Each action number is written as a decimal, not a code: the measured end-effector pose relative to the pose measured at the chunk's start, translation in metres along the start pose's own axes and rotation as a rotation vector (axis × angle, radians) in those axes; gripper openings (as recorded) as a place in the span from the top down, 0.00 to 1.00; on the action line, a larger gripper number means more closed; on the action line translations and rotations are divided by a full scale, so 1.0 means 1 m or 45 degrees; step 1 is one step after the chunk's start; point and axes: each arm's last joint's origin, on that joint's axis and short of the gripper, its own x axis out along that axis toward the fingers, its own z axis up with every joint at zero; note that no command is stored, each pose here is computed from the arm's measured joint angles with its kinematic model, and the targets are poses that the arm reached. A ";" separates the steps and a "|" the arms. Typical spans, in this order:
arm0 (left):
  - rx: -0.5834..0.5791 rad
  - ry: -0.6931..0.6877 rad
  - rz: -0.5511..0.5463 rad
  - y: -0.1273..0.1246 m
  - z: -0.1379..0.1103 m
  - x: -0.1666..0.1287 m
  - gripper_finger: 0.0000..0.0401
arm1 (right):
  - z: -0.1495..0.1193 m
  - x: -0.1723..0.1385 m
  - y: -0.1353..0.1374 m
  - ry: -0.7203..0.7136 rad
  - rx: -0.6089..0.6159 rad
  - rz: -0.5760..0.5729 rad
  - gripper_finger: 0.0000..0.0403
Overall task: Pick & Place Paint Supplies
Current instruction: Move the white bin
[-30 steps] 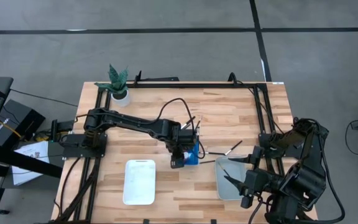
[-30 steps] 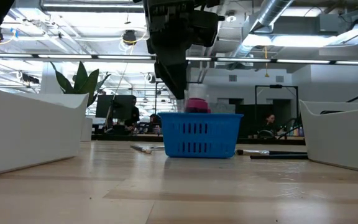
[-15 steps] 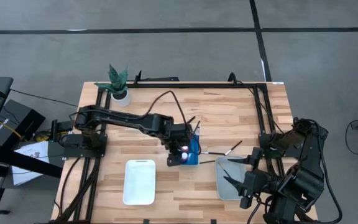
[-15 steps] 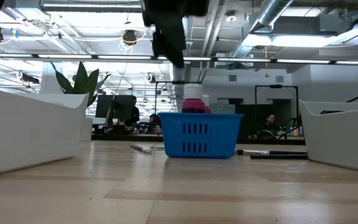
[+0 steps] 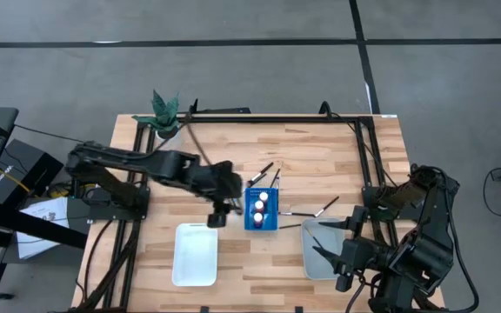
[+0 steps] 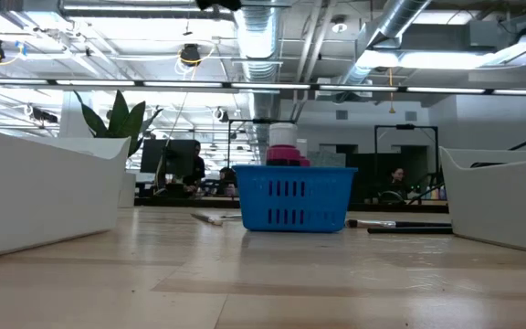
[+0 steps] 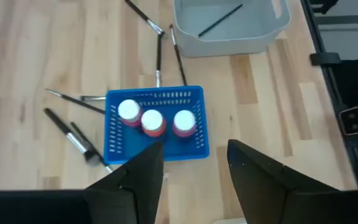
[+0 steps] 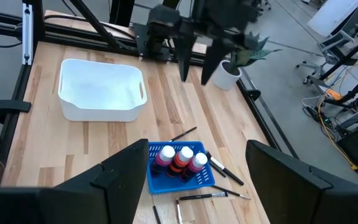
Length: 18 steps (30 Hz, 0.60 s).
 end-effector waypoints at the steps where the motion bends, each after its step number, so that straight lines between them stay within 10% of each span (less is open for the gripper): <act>1: 0.015 -0.005 0.016 -0.002 -0.006 -0.003 0.58 | 0.000 0.000 0.000 0.001 0.000 0.000 0.34; 18: -0.123 0.186 0.263 -0.022 -0.128 0.104 0.66 | 0.000 0.001 0.001 0.022 0.013 0.023 0.34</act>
